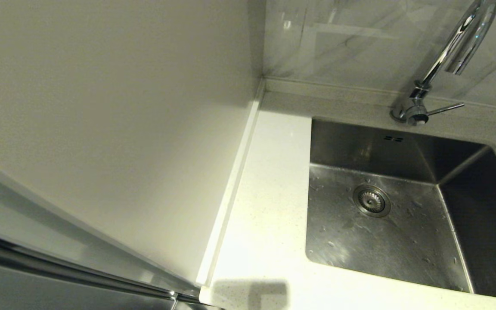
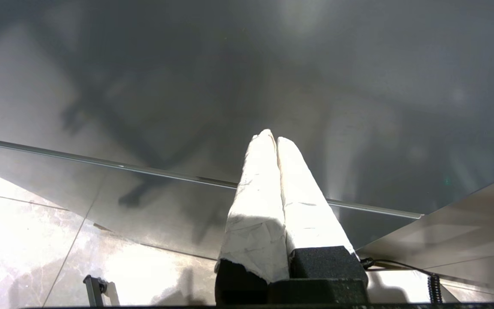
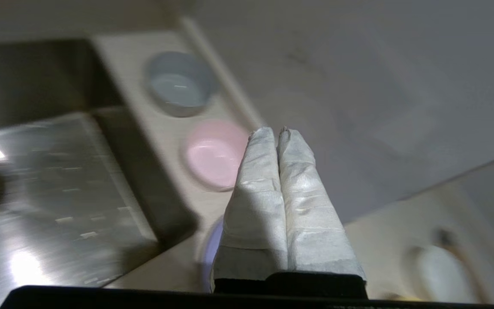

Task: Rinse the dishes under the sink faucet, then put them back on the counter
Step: Put a bowl into the sink

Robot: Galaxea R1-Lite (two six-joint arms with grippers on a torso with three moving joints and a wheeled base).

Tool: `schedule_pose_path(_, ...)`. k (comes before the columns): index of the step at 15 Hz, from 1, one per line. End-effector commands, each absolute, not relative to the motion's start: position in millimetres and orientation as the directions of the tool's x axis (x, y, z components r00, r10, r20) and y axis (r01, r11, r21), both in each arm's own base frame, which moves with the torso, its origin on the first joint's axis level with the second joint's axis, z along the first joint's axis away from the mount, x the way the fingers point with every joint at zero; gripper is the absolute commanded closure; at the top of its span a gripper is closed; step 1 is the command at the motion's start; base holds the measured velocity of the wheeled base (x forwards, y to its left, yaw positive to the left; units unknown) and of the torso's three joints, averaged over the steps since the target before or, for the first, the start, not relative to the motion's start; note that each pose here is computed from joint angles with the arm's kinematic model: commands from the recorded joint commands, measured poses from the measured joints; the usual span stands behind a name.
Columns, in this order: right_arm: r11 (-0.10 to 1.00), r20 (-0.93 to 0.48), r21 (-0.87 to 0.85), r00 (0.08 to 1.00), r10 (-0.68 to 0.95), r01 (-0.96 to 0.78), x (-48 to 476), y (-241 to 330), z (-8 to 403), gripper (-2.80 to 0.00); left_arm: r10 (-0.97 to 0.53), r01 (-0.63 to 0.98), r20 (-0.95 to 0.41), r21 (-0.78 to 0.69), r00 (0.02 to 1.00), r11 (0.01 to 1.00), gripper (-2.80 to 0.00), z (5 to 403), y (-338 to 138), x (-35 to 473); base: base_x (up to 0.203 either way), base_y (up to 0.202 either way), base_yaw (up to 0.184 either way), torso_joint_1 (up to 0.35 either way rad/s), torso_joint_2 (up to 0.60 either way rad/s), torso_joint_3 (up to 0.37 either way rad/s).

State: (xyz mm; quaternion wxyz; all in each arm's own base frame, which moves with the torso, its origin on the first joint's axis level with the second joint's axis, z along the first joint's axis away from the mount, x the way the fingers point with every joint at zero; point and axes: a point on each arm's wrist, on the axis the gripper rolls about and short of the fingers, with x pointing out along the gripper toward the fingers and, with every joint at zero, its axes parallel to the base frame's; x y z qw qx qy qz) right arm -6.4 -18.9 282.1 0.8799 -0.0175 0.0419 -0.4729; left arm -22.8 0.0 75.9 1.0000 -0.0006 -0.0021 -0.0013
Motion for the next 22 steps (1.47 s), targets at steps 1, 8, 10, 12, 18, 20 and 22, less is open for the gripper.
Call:
schedule_pose_path(1, 0.474, -0.163, -0.309, 0.445, -0.881, 0.825, 87, -19, 296, 0.0, -0.003, 0.003, 0.003, -0.002, 1.0, 1.0, 0.0, 76, 0, -23, 0.0, 0.0, 0.0, 0.0, 0.0, 0.0)
schedule_pose_path(8, -0.028, -0.21, -0.487, -0.148, -0.966, 0.873, 161, -147, 317, 0.0, -0.002, 0.002, 0.002, -0.002, 1.0, 1.0, 0.0, 75, 0, -23, 0.0, 0.0, 0.0, 0.0, 0.0, 0.0)
schedule_pose_path(10, -0.081, -0.266, -0.427, -0.211, -0.941, 0.901, 136, -193, 311, 0.0, -0.003, 0.003, 0.002, -0.002, 1.0, 1.0, 0.0, 75, 0, -23, 0.0, 0.0, 0.0, 0.0, 0.0, 0.0)
schedule_pose_path(12, 0.047, -0.333, -0.288, -0.054, -0.941, 0.957, 108, -225, 312, 0.0, -0.003, 0.003, 0.002, -0.002, 1.0, 1.0, 0.0, 75, 0, -23, 0.0, 0.0, 0.0, 0.0, 0.0, 0.0)
schedule_pose_path(18, 0.279, -0.432, -0.002, 0.251, -0.866, 0.96, 55, -241, 317, 0.0, -0.003, 0.003, 0.002, -0.002, 1.0, 1.0, 0.0, 75, 0, -23, 0.0, 0.0, 0.0, 0.0, 0.0, 0.0)
schedule_pose_path(20, 0.265, -0.501, 0.004, 0.232, -0.834, 0.964, 48, -229, 321, 0.0, -0.003, 0.003, 0.002, -0.002, 1.0, 1.0, 0.0, 75, 0, -23, 0.0, 0.0, 0.0, 0.0, 0.0, 0.0)
schedule_pose_path(22, 0.267, -0.563, 0.006, 0.224, -0.795, 0.964, 45, -220, 328, 0.0, -0.003, 0.003, 0.002, -0.002, 1.0, 1.0, 0.0, 75, 0, -23, 0.0, 0.0, 0.0, 0.0, 0.0, 0.0)
